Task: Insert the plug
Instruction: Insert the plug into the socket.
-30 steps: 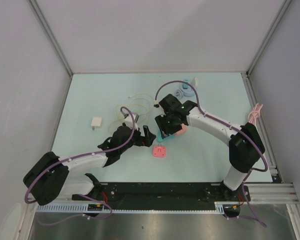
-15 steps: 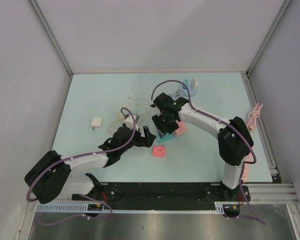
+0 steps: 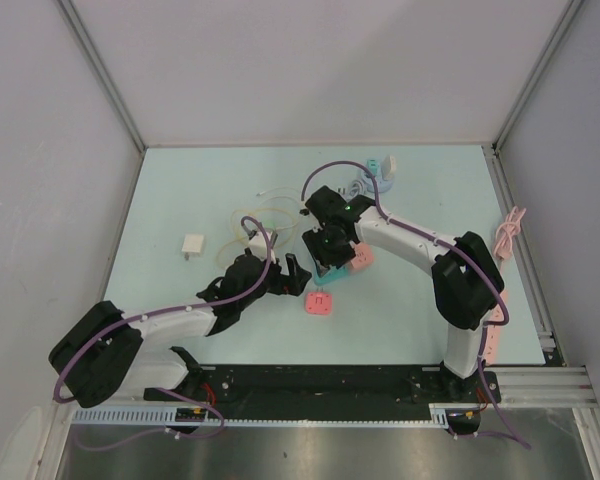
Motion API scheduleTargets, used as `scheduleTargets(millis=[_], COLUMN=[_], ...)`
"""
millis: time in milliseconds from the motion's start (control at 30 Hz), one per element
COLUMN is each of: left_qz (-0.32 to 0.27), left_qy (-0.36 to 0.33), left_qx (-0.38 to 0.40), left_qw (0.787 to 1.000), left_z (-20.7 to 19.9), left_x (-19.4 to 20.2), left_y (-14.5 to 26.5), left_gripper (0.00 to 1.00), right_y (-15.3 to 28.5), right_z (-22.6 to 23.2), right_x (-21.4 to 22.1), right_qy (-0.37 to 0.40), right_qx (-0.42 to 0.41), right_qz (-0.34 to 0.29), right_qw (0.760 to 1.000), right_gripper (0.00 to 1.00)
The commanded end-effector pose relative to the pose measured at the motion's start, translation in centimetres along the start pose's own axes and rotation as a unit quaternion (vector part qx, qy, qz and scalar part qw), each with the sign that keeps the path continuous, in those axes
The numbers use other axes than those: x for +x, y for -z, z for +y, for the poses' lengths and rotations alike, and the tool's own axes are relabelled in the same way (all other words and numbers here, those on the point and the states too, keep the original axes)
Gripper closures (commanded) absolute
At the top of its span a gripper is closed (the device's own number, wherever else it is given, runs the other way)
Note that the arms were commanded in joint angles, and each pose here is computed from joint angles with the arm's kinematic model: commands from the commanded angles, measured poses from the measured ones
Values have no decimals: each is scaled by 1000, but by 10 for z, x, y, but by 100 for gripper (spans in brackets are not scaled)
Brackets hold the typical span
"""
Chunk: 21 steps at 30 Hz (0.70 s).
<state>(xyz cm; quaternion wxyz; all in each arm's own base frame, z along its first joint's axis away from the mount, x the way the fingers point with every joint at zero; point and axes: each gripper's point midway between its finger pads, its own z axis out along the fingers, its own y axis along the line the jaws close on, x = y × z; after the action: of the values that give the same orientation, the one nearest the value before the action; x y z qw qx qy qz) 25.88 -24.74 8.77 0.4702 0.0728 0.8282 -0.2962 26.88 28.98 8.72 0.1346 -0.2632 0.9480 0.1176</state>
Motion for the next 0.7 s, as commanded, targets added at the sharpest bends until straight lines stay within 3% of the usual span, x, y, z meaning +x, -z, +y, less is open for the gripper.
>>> scheduleTargets(millis=[0,667], left_qz=[-28,-30], left_qy=[-7,-5], left_qx=[10,8], left_qw=[1000,1000], left_z=[-4,-3], left_x=[-14,-14], left_y=[0,1], left_gripper=[1,0], right_y=[6,-11], right_z=[6,-4], right_x=[-14,0], right_qy=[-5,-6], right_qx=[-15,3], right_qz=[-25,1], right_qw=[1000,1000], right_gripper=[100,100])
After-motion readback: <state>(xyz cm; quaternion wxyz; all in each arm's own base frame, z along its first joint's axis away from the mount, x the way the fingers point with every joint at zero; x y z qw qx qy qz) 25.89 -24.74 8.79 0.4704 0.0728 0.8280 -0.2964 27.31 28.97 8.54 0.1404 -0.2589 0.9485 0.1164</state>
